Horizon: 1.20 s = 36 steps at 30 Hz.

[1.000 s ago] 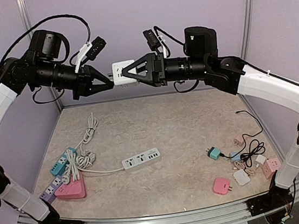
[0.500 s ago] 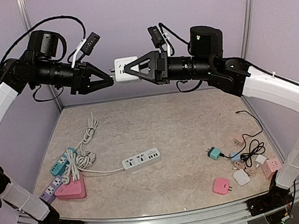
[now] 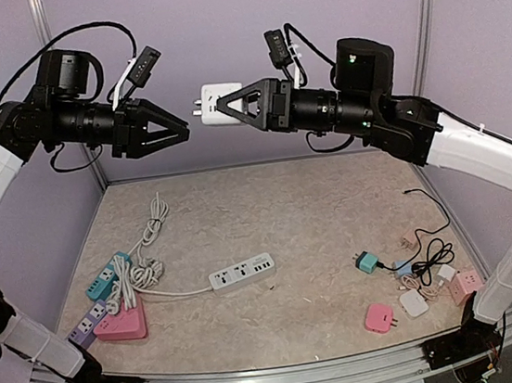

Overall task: Insert the plug
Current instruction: Pick up the plug from the center of the board.

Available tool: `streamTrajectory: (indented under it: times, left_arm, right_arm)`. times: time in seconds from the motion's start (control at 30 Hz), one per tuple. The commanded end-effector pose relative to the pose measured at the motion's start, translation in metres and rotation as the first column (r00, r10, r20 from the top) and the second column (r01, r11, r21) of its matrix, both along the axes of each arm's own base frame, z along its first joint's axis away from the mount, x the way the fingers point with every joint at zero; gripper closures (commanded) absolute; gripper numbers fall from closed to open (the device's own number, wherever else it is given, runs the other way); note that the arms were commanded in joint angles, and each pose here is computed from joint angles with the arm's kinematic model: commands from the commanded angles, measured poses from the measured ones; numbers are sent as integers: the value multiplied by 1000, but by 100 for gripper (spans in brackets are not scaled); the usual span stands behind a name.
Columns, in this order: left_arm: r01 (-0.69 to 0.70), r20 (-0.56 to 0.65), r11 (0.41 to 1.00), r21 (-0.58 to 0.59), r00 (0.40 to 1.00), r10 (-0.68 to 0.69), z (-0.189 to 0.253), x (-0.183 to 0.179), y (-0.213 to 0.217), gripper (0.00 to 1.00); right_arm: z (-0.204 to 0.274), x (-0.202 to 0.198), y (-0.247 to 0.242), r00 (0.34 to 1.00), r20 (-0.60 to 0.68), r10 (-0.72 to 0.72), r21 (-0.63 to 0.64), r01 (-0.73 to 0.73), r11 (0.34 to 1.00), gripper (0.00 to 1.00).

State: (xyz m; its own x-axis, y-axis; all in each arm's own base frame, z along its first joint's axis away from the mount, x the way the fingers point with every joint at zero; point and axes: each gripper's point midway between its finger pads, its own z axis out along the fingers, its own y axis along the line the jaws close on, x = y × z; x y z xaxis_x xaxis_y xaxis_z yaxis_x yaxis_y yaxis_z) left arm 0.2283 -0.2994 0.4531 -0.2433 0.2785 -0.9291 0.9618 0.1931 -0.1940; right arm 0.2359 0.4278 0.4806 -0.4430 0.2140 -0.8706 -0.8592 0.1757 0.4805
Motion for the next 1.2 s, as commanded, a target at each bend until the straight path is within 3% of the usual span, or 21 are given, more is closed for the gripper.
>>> streamTrajectory:
  times: [0.0, 0.1, 0.23, 0.37, 0.57, 0.77, 0.97, 1.03, 1.17]
  left_arm:
    - [-115, 130, 985, 131, 987, 98, -22, 16, 26, 52]
    - [-266, 216, 931, 250, 953, 214, -49, 41, 57, 45]
    - [-396, 327, 802, 447, 907, 265, -109, 67, 97, 34]
    - [-395, 334, 688, 609, 914, 229, -180, 74, 124, 25]
    - [-320, 268, 610, 725, 947, 179, -268, 64, 142, 19]
    - [-139, 202, 598, 789, 978, -40, -354, 33, 132, 21]
    - [-66, 178, 591, 804, 975, -133, -386, 37, 114, 22]
    - [-53, 164, 566, 822, 976, -146, -394, 44, 111, 26]
    - [93, 17, 485, 870, 976, -218, -423, 35, 112, 43]
  right_arm:
    - [-11, 35, -29, 956, -73, -283, -137, 271, 953, 100]
    - [-53, 60, -46, 879, -117, -463, -342, 402, 849, 100]
    - [-117, 73, -46, 823, -135, -552, -598, 376, 708, 100]
    - [-175, 81, -39, 806, -118, -579, -783, 284, 554, 100]
    - [-258, 87, -27, 805, -113, -583, -922, 134, 364, 100]
    - [-303, 88, -19, 800, -135, -584, -949, 64, 307, 100]
    - [-320, 87, -27, 796, -111, -594, -966, 55, 254, 100]
    - [-322, 88, -31, 796, -102, -597, -969, 57, 242, 100]
    - [-323, 86, -37, 795, -93, -599, -973, 55, 225, 100]
